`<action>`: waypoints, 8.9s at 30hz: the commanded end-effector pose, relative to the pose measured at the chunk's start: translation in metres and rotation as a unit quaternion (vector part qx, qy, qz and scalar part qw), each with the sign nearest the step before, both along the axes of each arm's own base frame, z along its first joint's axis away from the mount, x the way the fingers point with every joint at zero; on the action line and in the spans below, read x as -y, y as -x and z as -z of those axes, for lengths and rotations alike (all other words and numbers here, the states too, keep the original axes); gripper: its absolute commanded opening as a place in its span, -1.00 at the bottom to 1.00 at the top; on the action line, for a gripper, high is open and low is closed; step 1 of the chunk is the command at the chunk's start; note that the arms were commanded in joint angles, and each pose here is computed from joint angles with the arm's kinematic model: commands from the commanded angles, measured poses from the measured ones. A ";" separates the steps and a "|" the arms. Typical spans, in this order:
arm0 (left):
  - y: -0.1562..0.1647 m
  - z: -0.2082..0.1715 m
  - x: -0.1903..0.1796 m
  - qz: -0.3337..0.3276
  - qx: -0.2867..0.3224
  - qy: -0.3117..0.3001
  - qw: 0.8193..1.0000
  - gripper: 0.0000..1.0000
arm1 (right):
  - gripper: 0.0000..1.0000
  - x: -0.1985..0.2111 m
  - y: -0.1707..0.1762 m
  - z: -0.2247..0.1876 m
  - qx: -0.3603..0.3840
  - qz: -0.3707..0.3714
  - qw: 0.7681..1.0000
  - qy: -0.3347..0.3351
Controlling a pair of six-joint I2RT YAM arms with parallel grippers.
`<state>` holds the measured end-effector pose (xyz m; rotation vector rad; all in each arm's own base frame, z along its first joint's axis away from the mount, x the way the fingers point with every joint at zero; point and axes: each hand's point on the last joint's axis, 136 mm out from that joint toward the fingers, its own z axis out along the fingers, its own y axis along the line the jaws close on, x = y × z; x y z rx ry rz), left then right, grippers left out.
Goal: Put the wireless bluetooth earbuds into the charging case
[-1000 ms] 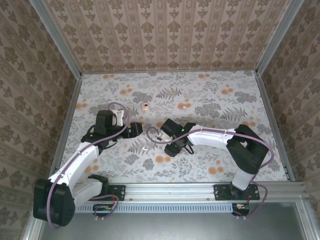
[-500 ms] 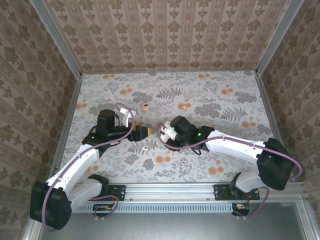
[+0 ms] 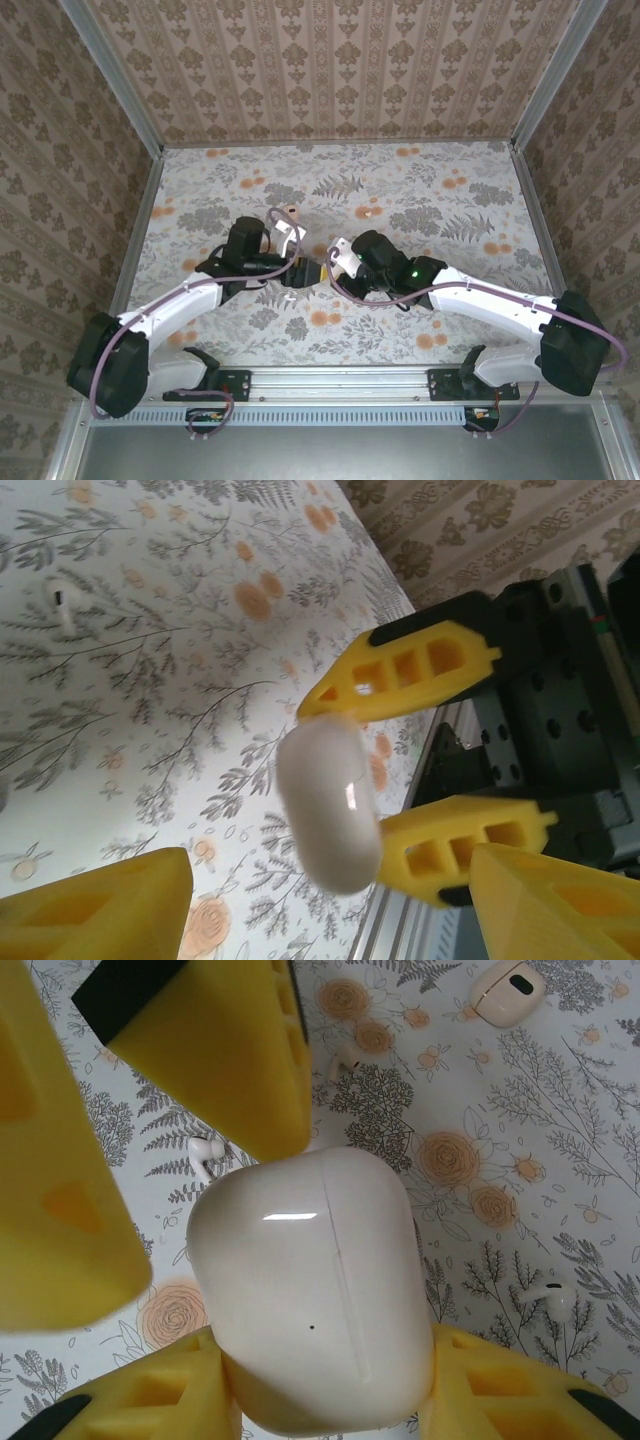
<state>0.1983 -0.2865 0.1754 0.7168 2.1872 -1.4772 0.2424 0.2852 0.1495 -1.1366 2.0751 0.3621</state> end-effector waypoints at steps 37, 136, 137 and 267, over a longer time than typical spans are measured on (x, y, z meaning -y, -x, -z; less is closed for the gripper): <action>-0.028 -0.082 -0.027 -0.120 0.252 0.104 0.954 -0.86 | 0.65 0.041 -0.014 -0.157 -0.099 0.068 0.909 -0.398; 0.014 -0.167 0.003 0.042 0.190 0.224 0.955 -0.06 | -0.94 -0.010 -0.009 -0.213 -0.083 -0.106 0.883 -0.449; 0.013 -0.169 0.003 0.040 0.192 0.225 0.954 -0.07 | -0.94 -0.010 -0.008 -0.212 -0.084 -0.106 0.883 -0.449; 0.017 -0.050 -0.202 -0.367 0.336 -0.194 0.846 -1.00 | -0.21 -0.068 -0.028 0.100 -0.340 0.164 0.922 0.091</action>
